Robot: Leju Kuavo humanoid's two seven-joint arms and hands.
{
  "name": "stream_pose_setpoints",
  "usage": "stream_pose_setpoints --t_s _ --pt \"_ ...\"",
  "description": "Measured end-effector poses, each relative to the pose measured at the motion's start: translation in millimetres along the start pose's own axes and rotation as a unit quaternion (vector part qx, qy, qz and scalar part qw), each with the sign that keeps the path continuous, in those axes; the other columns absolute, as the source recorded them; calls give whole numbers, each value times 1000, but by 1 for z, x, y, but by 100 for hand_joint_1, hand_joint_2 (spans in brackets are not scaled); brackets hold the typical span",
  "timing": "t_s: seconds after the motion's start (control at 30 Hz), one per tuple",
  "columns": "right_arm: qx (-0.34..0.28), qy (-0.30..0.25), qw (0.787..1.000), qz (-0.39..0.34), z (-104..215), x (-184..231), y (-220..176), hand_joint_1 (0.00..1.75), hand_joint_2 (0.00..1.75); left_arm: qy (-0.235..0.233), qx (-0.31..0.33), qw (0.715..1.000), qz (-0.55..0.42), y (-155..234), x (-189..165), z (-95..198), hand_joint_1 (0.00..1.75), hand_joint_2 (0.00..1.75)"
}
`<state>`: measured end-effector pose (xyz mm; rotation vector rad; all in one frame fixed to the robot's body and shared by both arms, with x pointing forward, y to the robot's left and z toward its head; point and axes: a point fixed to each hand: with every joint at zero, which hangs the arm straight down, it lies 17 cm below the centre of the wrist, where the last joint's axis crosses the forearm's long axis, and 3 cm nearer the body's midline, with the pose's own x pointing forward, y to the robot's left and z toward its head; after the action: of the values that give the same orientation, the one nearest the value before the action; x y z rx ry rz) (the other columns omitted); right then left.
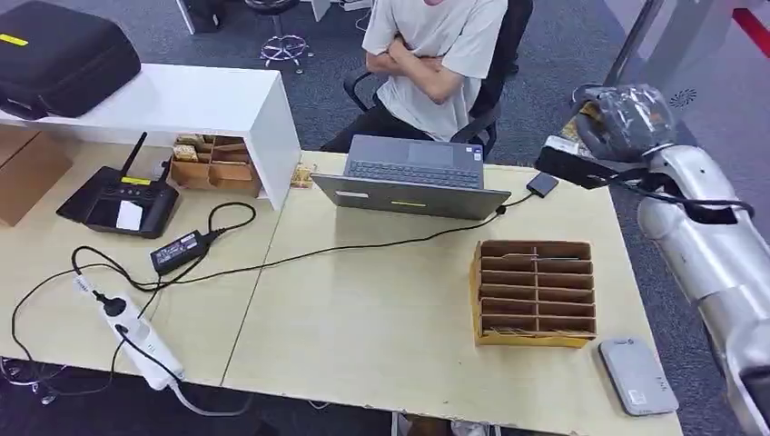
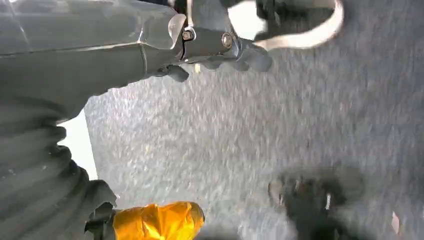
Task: Pass the card to the sensor for recognition and then transmit it.
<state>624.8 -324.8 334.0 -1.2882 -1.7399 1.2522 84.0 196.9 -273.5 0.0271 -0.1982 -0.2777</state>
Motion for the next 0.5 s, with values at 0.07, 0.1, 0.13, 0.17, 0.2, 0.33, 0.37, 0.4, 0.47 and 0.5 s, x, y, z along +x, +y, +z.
stream_pose_setpoints --t_s 0.07,0.1,0.13,0.17,0.2,0.33,0.37,0.4,0.47,0.5 --pt "10 20 1000 4 22 -24 11 175 175 1 -8 1000 3 -12 0 2 0 175" --pt "14 26 1000 5 31 -32 16 175 175 0 -9 1000 4 -12 0 2 0 175" --pt "16 33 999 6 39 -39 19 175 175 0 -11 1000 6 -14 1 2 0 175" --pt "18 41 999 7 48 -45 22 175 175 0 -11 1000 7 -13 1 2 0 175" --pt "18 46 999 10 56 -51 24 175 175 1 -12 1000 10 -14 0 2 0 175" --pt "18 64 998 21 85 -63 33 175 175 2 -15 1000 22 -18 1 3 0 175" --pt "17 66 997 23 94 -63 35 175 175 2 -15 1000 24 -18 2 3 0 175" --pt "16 66 997 24 102 -62 38 175 175 2 -15 1000 26 -18 1 3 0 175" --pt "16 68 997 29 117 -58 42 175 175 3 -15 999 32 -18 1 3 0 175" --pt "15 69 997 31 123 -55 43 175 175 3 -15 999 35 -19 1 3 0 175"
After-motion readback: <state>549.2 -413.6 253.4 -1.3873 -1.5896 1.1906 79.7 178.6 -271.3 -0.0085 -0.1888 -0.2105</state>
